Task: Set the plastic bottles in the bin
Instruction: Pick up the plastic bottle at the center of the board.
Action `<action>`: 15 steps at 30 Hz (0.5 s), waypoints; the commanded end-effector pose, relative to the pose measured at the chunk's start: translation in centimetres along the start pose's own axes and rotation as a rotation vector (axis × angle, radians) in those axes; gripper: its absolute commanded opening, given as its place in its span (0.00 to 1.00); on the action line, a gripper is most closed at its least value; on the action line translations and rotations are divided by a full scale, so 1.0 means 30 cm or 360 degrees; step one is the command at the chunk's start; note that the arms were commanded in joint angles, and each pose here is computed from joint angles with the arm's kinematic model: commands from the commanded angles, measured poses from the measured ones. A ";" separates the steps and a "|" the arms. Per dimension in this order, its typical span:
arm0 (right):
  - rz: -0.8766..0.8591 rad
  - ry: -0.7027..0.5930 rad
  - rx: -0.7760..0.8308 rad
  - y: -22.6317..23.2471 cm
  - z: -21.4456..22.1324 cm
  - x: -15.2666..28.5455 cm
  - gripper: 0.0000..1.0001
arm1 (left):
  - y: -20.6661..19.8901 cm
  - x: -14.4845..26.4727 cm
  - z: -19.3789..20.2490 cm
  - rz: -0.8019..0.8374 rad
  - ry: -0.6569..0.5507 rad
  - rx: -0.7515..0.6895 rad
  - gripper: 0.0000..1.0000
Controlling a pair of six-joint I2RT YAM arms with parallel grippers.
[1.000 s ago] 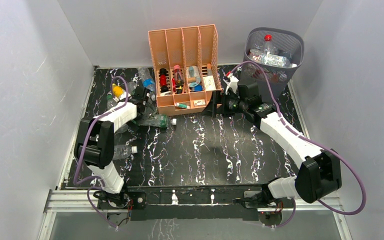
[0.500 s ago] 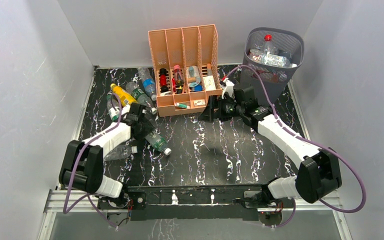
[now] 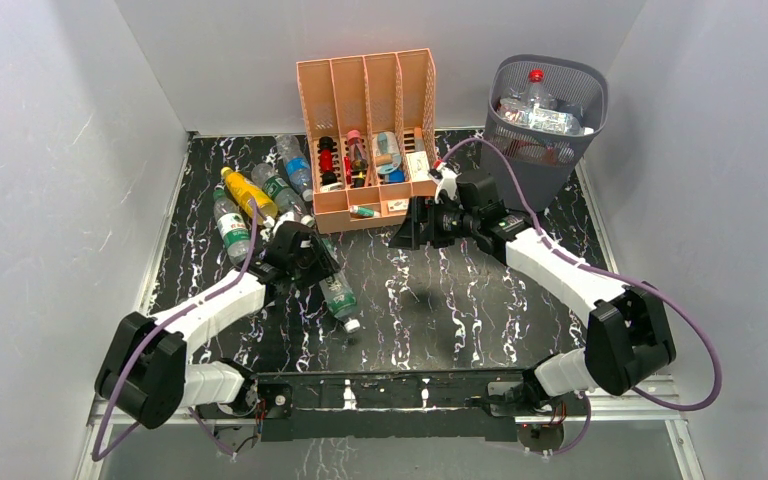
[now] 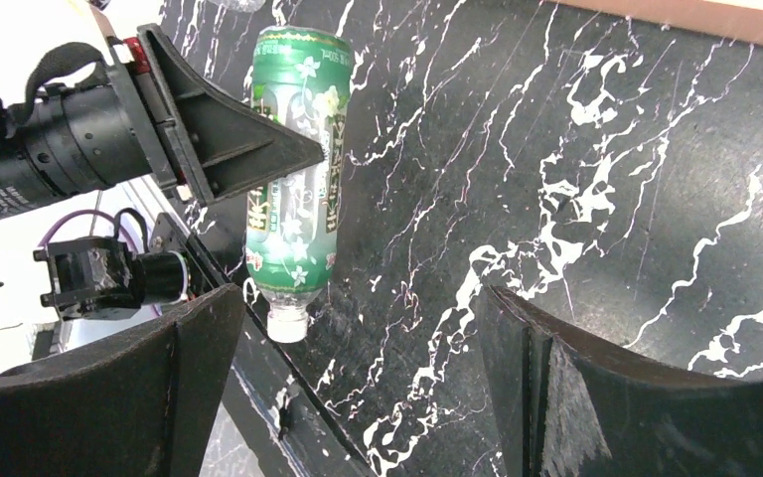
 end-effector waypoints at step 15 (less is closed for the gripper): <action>-0.0262 0.0054 -0.0045 0.075 0.036 -0.021 0.98 | -0.216 0.098 -0.059 0.0514 -0.0093 0.0066 0.39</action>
Point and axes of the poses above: each gripper's point midway between its finger pads, its own x axis back along the fingers, its own y axis along the line the jaws close on, z = x × y, the point moved 3 cm from there along x, back along the fingers, and after that the axes turned 6 degrees about -x, right-handed, at the moved point
